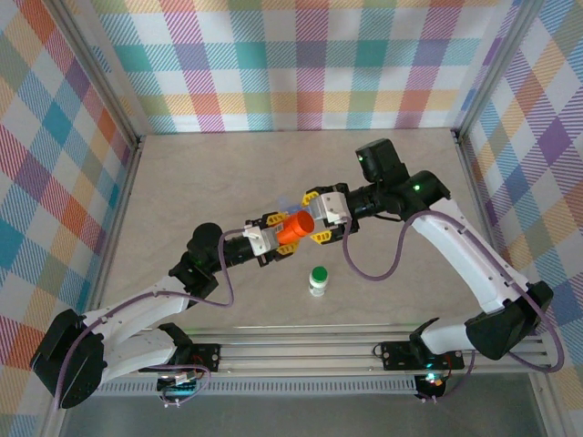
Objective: Sort the pills into containers
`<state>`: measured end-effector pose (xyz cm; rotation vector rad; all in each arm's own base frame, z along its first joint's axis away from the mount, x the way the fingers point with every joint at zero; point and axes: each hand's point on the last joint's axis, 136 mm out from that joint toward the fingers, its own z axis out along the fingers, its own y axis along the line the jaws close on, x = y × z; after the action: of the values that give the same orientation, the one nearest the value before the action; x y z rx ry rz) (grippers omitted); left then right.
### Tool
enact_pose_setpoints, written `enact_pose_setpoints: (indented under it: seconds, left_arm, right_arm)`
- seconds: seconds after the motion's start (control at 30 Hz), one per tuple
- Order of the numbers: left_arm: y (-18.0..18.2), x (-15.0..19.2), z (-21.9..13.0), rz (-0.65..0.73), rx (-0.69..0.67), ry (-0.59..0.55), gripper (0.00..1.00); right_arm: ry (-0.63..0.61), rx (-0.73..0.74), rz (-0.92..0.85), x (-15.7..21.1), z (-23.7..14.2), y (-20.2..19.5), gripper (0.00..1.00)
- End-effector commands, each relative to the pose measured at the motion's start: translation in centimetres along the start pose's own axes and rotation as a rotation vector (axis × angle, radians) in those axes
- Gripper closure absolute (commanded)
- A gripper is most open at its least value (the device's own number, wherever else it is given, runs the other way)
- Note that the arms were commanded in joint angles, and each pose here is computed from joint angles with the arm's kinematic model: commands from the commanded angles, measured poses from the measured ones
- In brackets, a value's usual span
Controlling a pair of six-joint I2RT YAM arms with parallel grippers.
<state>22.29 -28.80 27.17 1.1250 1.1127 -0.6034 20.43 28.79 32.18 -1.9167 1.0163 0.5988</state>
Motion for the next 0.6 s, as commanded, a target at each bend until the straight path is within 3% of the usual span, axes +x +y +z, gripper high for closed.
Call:
enact_pose_setpoints:
  seconds: [0.0, 0.17, 0.33, 0.57]
  left_arm:
    - [0.1, -1.9, 0.3, 0.036, 0.019, -0.053, 1.00]
    - [0.0, -2.0, 0.4, 0.034, 0.025, -0.053, 1.00]
    - [0.1, -2.1, 0.3, 0.035, 0.023, -0.056, 1.00]
    - [0.1, -2.2, 0.2, 0.037, 0.019, -0.058, 1.00]
  right_arm:
    - [-0.047, -0.041, -0.054, -1.8, 0.0, 0.5, 0.35]
    - [-0.032, -0.072, -0.051, -1.5, 0.7, 0.8, 0.37]
    - [-0.015, -0.103, -0.039, -1.4, 1.0, 1.1, 0.45]
    - [0.009, -0.119, 0.020, -0.8, 1.2, 1.6, 0.76]
